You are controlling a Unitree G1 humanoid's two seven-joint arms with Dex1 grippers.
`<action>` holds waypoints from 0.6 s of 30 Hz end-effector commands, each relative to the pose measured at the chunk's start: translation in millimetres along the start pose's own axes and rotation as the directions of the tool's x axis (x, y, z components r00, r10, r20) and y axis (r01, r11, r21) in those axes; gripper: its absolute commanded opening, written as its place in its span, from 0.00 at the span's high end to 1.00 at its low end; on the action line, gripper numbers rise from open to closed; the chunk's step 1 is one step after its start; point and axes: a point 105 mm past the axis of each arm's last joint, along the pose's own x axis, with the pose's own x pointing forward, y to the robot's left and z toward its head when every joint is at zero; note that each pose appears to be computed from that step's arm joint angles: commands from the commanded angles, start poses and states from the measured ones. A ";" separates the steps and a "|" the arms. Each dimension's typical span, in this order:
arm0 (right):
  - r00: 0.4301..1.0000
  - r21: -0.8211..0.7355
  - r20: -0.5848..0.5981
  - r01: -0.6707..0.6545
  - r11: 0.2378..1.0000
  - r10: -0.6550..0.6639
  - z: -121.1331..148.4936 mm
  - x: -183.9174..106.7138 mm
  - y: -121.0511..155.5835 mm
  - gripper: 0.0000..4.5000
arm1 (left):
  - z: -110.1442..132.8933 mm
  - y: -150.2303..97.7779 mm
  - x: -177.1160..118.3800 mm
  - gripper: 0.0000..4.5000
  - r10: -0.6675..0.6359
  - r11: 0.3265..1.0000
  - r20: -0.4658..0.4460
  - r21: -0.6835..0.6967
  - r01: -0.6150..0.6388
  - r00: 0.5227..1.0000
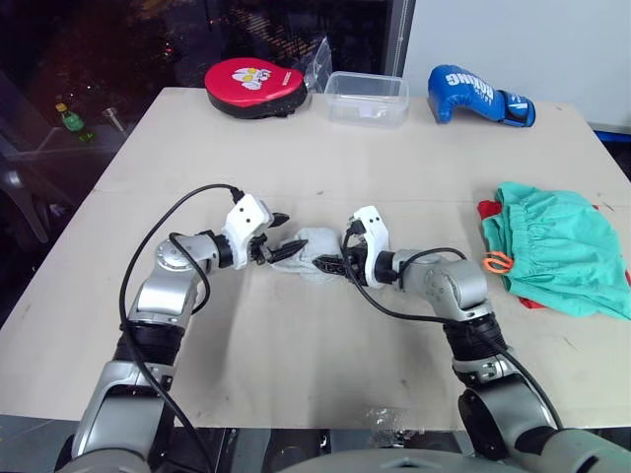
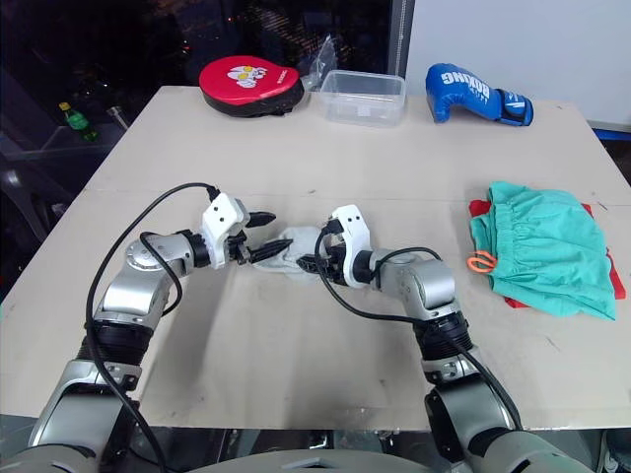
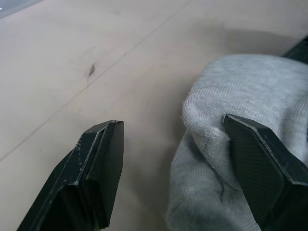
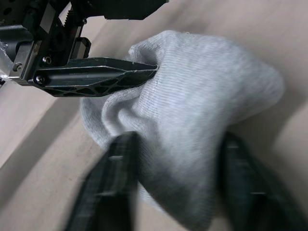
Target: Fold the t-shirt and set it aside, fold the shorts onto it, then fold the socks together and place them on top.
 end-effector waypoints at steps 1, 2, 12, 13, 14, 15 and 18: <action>0.998 -0.011 0.056 -0.015 1.000 0.016 13.0 -5.9 3.2 0.91 | 3.0 1.7 -6.9 0.21 0.000 1.000 0.009 0.016 0.000 1.000; 0.997 -0.008 0.071 -0.013 1.000 0.013 15.7 -10.7 2.0 1.00 | 2.3 -1.5 -8.3 0.21 -0.021 1.000 0.005 0.011 0.021 1.000; 0.957 0.002 0.291 -0.021 1.000 0.019 64.2 -119.1 9.6 1.00 | -6.6 -25.4 -5.9 0.21 -0.135 0.991 -0.032 -0.001 0.135 0.990; 0.952 0.000 0.305 0.001 1.000 -0.001 66.8 -133.5 6.4 1.00 | -1.2 -26.7 -2.8 0.21 -0.135 0.991 -0.007 -0.001 0.135 0.991; 0.948 0.002 0.316 0.033 0.999 -0.032 68.8 -147.8 0.9 1.00 | 9.4 -28.4 0.6 0.21 -0.139 0.990 0.042 -0.004 0.139 0.989; 0.940 0.012 0.331 0.077 0.997 -0.076 71.4 -164.9 -7.2 1.00 | 23.8 -29.5 4.3 0.21 -0.141 0.990 0.102 -0.012 0.143 0.985; 0.883 0.094 0.394 0.236 0.967 -0.254 81.4 -224.3 -39.2 1.00 | 67.5 -33.5 10.9 0.21 -0.168 0.984 0.253 -0.011 0.177 0.953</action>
